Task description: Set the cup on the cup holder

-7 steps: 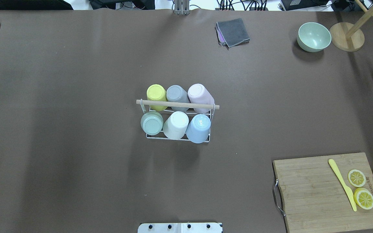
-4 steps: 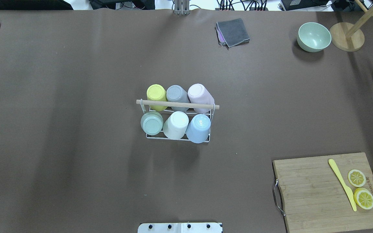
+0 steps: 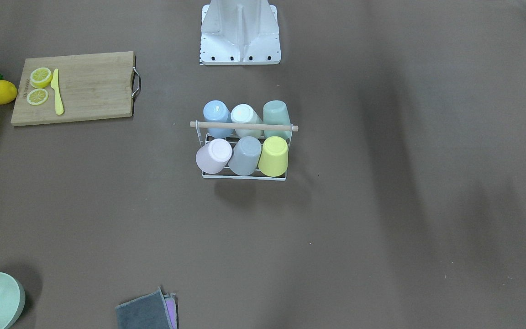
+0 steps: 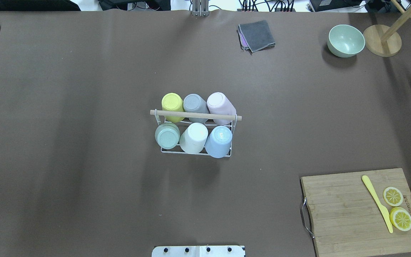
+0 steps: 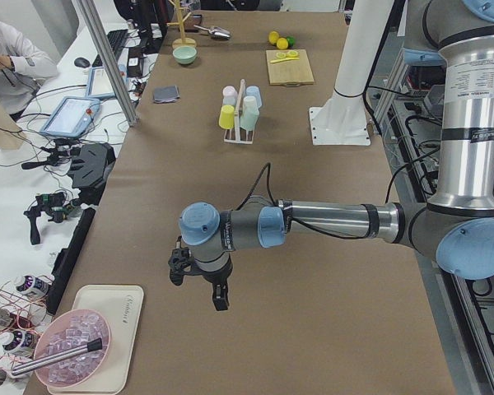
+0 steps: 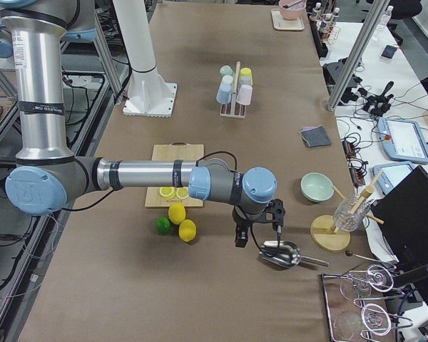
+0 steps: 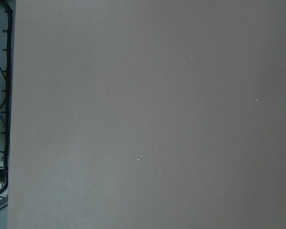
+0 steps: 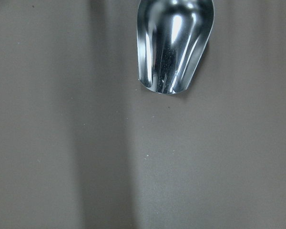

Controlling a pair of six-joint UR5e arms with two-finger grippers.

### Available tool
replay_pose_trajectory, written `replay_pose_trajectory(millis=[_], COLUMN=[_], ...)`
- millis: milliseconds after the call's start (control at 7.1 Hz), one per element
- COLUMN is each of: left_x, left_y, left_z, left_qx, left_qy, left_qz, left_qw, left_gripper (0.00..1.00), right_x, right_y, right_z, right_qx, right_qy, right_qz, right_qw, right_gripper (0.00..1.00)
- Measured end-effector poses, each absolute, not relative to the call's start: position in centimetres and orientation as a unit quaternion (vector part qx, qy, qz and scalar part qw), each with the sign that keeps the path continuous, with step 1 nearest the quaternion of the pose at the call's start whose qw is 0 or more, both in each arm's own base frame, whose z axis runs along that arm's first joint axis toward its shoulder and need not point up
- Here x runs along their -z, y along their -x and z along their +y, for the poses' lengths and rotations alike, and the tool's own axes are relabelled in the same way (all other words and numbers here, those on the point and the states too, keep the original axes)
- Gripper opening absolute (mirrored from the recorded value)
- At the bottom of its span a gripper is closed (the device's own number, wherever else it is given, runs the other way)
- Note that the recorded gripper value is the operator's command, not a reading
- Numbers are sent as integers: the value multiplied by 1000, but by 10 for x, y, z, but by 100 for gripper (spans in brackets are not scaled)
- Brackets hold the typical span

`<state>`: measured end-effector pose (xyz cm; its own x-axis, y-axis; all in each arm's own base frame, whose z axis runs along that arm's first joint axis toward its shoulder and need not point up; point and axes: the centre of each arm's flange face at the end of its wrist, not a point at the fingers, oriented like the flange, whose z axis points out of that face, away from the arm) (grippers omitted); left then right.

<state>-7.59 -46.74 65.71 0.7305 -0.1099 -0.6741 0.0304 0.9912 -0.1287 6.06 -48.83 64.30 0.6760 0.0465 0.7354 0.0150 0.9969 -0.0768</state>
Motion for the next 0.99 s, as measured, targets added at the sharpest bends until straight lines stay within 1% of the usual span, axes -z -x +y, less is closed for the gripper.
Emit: replay_pose_trajectory(millis=[986], left_x=[-651], left_y=[69], left_z=[-465], left_qx=[40], left_qy=[54], left_qz=[410], left_qw=[910], left_gripper=[98], right_x=[-643], right_y=[-61], right_z=[-489], right_qx=[-10], right_qy=[39], right_qz=[-402], right_qw=[915], right_gripper=[100])
